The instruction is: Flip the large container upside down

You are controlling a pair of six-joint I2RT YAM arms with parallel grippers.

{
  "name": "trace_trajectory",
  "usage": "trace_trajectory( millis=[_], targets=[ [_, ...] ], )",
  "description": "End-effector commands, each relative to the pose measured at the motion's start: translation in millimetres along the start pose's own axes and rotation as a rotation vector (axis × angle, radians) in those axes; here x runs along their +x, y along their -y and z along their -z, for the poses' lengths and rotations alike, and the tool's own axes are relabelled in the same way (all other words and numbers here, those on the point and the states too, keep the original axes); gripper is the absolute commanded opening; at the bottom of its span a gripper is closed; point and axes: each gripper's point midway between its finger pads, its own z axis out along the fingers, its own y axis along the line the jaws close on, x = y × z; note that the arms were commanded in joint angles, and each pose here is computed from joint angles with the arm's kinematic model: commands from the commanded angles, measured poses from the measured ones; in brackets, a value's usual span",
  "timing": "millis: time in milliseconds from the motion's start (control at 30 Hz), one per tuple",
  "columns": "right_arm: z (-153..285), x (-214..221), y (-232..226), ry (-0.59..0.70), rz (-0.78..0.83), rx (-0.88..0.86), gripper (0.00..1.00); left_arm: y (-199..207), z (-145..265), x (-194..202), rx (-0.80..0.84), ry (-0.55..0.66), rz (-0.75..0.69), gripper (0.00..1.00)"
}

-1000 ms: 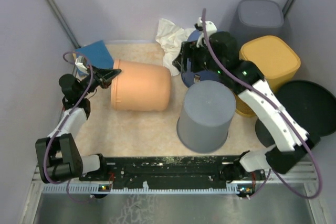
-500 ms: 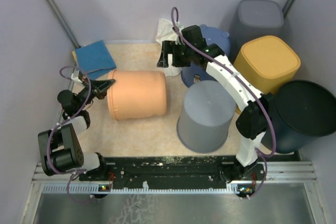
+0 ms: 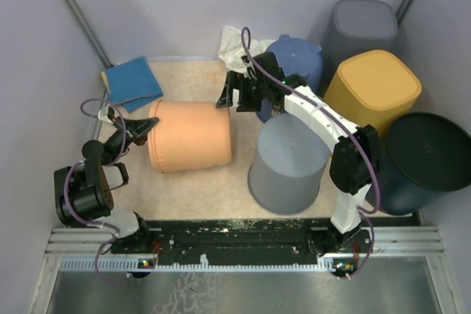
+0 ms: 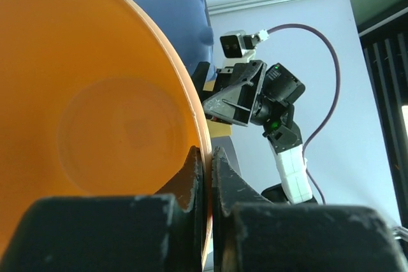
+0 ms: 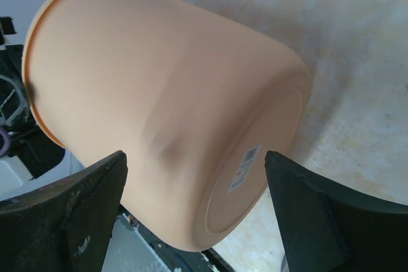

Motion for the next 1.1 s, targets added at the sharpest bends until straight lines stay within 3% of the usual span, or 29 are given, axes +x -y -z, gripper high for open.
trace_trajectory(
  millis=[0,300,400,500,1067],
  targets=[
    [9.3,-9.4,-35.5,0.038,-0.014,-0.132,0.89,-37.6,13.8,17.2,-0.055,-0.036,0.098,0.0],
    [15.3,14.2,-83.4,-0.017,0.008,-0.288,0.9,-40.0,16.5,23.3,-0.023,-0.059,0.085,0.01],
    [25.3,12.8,-96.3,0.008,0.017,-0.328,0.9,-40.2,17.1,25.7,-0.027,-0.074,0.067,0.22],
    [40.4,9.5,-107.0,0.045,0.013,-0.367,0.9,-46.3,18.0,27.7,-0.056,-0.082,0.06,0.35],
    [121.7,9.0,-175.1,0.159,0.118,-0.54,0.9,-92.9,-16.2,59.8,-0.242,-0.171,0.0,0.44]
  ],
)
